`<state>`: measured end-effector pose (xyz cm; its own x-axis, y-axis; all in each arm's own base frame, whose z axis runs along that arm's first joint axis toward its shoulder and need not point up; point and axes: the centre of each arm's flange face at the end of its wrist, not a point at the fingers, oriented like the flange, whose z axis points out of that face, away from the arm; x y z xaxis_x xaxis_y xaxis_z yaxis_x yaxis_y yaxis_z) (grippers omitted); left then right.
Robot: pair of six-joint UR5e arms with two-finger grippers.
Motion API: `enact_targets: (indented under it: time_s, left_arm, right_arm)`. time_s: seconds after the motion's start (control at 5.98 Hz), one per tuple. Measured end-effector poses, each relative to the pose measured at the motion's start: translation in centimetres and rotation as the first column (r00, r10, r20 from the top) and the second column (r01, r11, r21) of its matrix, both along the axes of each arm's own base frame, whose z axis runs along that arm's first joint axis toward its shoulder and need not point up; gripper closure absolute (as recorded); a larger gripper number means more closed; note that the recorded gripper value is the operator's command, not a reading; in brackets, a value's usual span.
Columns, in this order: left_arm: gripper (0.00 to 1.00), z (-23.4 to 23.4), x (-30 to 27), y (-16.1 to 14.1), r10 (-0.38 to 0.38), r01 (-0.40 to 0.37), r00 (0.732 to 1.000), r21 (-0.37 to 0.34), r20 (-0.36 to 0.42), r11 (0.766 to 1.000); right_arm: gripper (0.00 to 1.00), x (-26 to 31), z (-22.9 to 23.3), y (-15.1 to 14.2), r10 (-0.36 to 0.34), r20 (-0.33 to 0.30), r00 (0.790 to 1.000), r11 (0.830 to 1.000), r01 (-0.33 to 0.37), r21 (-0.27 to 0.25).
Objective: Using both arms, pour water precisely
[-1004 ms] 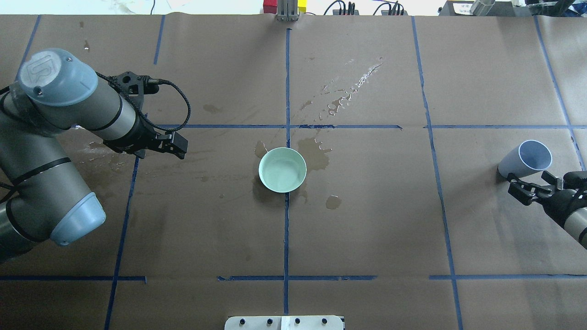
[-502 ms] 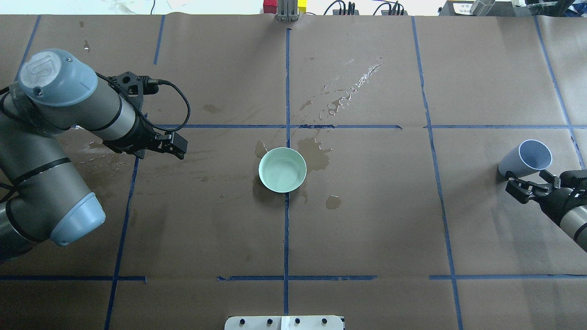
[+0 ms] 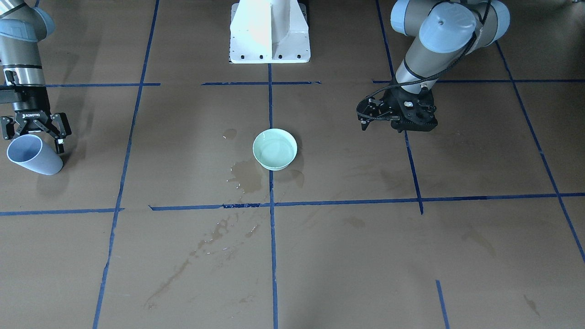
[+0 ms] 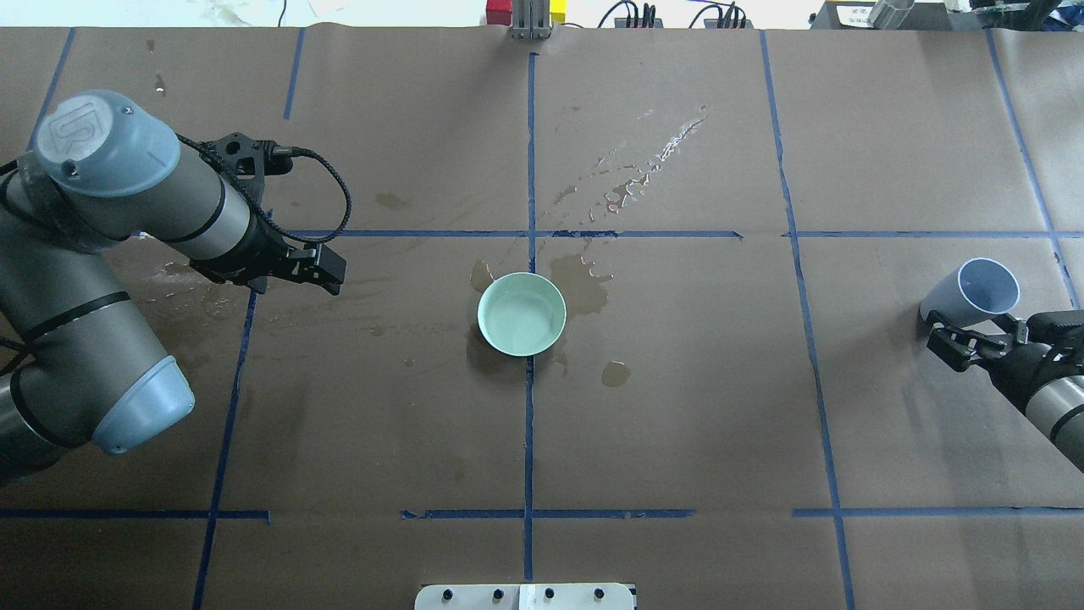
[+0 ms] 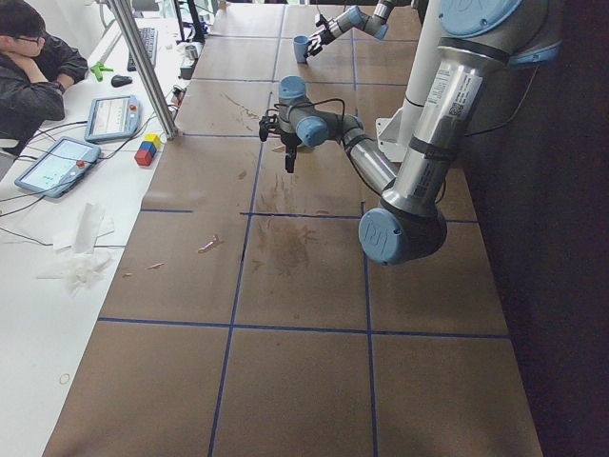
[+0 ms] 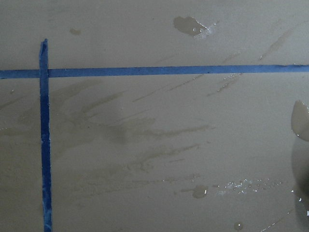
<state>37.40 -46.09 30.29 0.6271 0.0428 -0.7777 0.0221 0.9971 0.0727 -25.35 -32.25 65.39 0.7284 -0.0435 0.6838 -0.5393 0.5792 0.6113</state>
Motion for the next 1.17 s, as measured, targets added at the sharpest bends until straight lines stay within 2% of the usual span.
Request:
enact_targets:
  time_s: [1.17]
  left_arm:
    - [0.0, -0.04, 0.07, 0.04, 0.001, -0.001, 1.0, 0.002, -0.001, 1.0]
  right_arm:
    - [0.0, 0.2, -0.18, -0.5, 0.009, -0.002, 1.0, 1.0, -0.009, 0.023]
